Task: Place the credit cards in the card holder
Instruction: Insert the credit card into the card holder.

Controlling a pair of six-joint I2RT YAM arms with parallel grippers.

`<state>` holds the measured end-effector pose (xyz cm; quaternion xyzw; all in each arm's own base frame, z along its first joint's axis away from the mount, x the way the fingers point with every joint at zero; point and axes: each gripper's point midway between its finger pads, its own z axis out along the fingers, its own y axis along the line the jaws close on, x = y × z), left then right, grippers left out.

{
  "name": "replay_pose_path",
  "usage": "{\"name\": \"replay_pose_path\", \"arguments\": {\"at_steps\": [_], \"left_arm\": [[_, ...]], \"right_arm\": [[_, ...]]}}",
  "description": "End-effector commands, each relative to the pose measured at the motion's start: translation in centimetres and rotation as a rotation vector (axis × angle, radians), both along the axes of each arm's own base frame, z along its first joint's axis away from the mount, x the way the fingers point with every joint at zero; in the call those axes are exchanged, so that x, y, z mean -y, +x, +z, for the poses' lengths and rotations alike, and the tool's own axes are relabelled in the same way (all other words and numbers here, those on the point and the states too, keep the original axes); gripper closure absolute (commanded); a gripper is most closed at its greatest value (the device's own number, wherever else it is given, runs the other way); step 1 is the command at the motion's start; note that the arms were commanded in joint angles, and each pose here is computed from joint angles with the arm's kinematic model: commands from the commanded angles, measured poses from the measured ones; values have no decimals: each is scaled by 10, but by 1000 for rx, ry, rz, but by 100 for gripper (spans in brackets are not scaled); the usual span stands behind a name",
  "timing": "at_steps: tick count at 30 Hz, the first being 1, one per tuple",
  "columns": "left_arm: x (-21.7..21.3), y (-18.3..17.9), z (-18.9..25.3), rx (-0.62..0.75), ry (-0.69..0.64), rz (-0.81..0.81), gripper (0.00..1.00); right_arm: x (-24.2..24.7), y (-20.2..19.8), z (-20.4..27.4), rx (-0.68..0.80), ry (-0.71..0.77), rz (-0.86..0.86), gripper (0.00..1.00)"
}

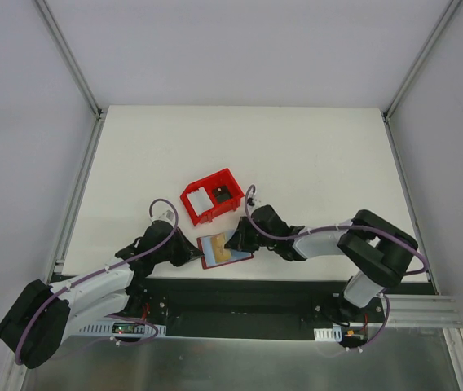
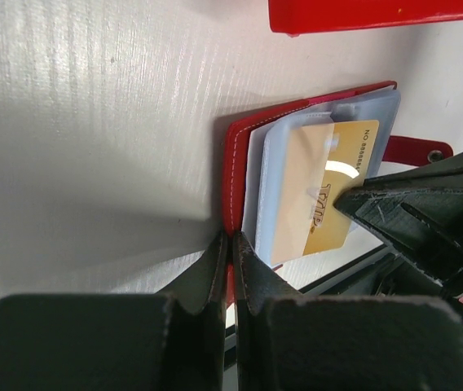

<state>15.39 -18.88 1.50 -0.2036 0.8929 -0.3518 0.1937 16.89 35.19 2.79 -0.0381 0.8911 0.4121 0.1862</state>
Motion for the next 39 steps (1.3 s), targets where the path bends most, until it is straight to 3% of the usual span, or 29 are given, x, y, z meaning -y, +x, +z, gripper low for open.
{"name": "replay_pose_path", "arguments": {"at_steps": [1,5,9,13,23,39], "left_arm": [[-13,-10,-19,-51,58,18,100],[-13,-10,-18,-52,55,19,100],[-14,-11,-19,-50,52,25,100],[-13,-10,-18,-45,50,19,100],[-12,-10,-17,-49,51,12,100],[-10,-9,-14,-42,44,7,100]], "right_arm": [[-10,-13,-5,-22,-43,16,95],[-12,-13,5,8,-64,19,89],[6,-5,8,55,-151,-13,65],[11,-1,16,94,-197,4,54],[-20,-13,9,15,-176,127,54],[-53,-25,30,48,-113,234,57]]}}
